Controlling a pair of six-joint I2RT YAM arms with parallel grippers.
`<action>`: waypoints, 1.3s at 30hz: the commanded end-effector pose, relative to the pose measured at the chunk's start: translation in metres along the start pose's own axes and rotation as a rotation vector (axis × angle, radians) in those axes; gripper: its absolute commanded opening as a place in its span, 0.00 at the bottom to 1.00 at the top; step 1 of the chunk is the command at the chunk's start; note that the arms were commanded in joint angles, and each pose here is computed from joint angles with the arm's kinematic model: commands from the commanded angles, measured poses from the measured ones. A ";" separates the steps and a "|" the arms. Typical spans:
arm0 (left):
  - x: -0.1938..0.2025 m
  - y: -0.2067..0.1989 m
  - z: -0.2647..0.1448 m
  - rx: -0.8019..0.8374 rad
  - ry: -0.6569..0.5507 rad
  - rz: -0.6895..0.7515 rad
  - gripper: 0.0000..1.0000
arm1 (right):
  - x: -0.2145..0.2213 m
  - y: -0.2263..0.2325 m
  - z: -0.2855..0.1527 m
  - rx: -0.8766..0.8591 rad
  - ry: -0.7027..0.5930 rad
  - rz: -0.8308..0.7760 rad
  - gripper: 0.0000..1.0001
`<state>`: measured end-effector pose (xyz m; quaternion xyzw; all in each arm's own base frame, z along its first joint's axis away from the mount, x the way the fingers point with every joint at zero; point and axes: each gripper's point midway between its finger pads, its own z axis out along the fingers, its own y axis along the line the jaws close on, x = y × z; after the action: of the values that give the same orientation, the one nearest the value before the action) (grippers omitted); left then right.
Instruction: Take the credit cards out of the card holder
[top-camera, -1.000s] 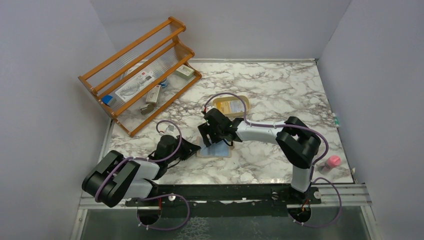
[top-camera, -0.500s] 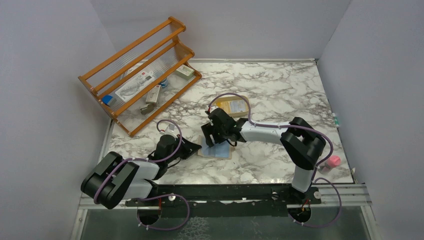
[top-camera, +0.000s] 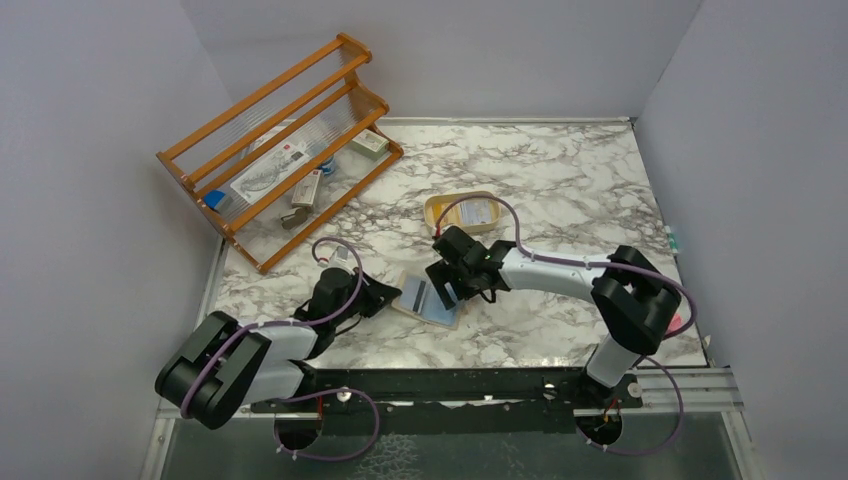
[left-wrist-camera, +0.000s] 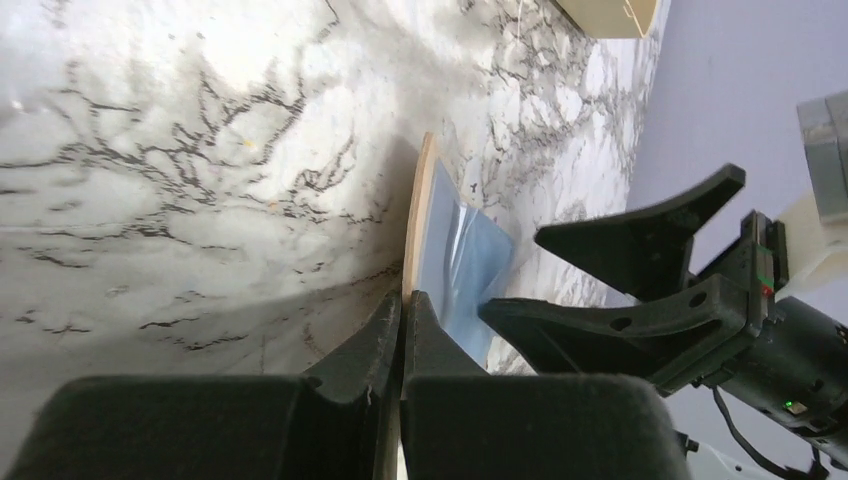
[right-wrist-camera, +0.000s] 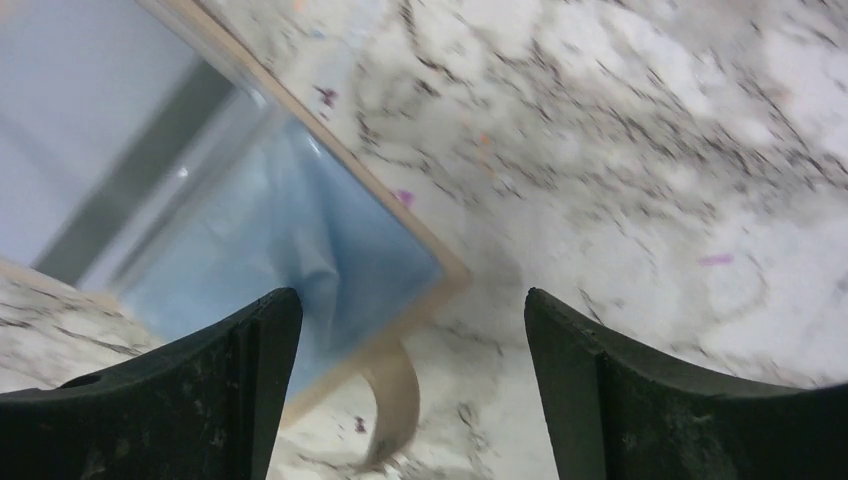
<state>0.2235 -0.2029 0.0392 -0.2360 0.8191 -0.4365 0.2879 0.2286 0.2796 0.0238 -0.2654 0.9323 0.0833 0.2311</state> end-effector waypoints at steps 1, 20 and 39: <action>-0.012 0.019 -0.002 -0.073 -0.082 -0.001 0.00 | 0.022 -0.046 -0.033 0.205 0.087 -0.046 0.88; -0.017 0.041 0.008 -0.221 -0.163 -0.123 0.00 | -0.085 0.121 -0.084 -0.782 -0.203 0.319 0.85; -0.019 0.048 0.006 -0.245 -0.194 -0.140 0.00 | -0.050 0.069 -0.007 -0.508 -0.174 0.542 0.84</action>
<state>0.2428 -0.1887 0.0240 -0.3422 0.8039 -0.3790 0.3049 0.2111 0.3723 0.0583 -0.0904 0.8874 0.4187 0.1703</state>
